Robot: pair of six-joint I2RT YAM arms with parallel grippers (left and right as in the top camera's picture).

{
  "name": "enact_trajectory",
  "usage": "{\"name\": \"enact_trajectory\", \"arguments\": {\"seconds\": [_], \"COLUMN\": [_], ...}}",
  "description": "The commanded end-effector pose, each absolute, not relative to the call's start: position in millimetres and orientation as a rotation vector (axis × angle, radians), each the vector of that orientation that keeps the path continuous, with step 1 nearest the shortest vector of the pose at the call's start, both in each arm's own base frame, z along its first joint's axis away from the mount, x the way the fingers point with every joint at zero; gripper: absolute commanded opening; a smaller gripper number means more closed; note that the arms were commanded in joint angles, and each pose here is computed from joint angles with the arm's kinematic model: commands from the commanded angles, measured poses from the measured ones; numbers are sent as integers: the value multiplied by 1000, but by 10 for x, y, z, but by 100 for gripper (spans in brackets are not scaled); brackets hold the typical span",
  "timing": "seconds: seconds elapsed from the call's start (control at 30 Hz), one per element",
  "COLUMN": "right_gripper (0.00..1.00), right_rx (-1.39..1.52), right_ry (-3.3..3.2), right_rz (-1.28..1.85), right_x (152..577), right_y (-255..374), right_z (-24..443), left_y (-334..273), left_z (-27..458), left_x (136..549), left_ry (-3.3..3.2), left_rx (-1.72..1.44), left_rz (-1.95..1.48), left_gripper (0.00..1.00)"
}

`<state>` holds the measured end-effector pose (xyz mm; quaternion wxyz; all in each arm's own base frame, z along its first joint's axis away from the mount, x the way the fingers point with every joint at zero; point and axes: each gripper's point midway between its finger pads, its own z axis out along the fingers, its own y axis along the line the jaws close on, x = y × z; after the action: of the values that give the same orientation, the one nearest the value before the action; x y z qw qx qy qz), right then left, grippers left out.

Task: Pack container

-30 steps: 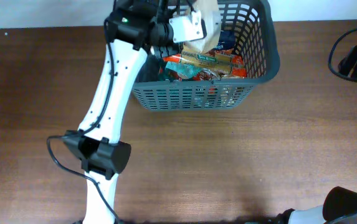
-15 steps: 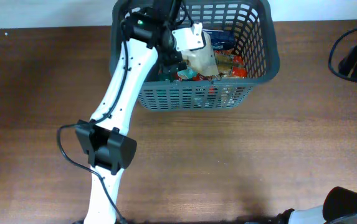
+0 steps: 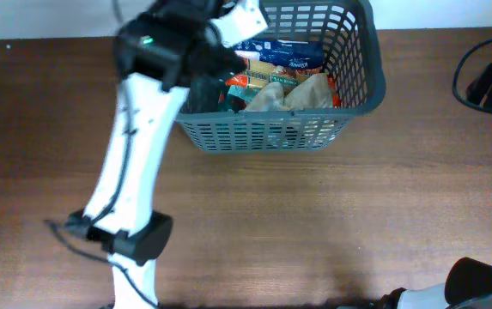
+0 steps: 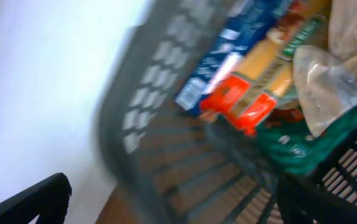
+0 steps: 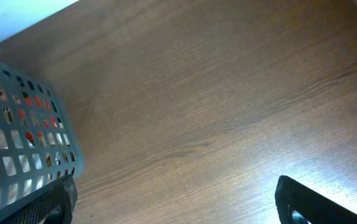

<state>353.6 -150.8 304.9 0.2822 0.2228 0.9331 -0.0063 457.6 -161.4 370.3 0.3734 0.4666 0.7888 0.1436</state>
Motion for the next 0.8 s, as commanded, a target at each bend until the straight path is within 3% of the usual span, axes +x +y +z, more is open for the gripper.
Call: {"name": "enact_trajectory", "arguments": {"seconds": [0.0,0.1,0.27,0.47,0.77], "right_gripper": [99,99,99,99,99], "right_rx": [579,545,541,542,542], "right_ry": [2484,2404,2383,2383,2383], "right_rz": [-53,-230,-238,-238,-238], "right_x": [3546,3653,3687,3686,3686], "right_y": [-1561,-1817,-1838,-1839,-1839], "right_z": [3080,3227,3261,3261,3261], "left_y": [-1102,-681,107,811,987], "left_z": [4276,4549,4870,4895,4628], "left_x": [4358,4190,3881,3558,3361], "left_ry": [1997,1991,1981,2027,2165], "left_rx": [960,811,507,308,280], "left_rz": [392,425,488,606,613], "left_gripper": [99,99,99,99,99]}}
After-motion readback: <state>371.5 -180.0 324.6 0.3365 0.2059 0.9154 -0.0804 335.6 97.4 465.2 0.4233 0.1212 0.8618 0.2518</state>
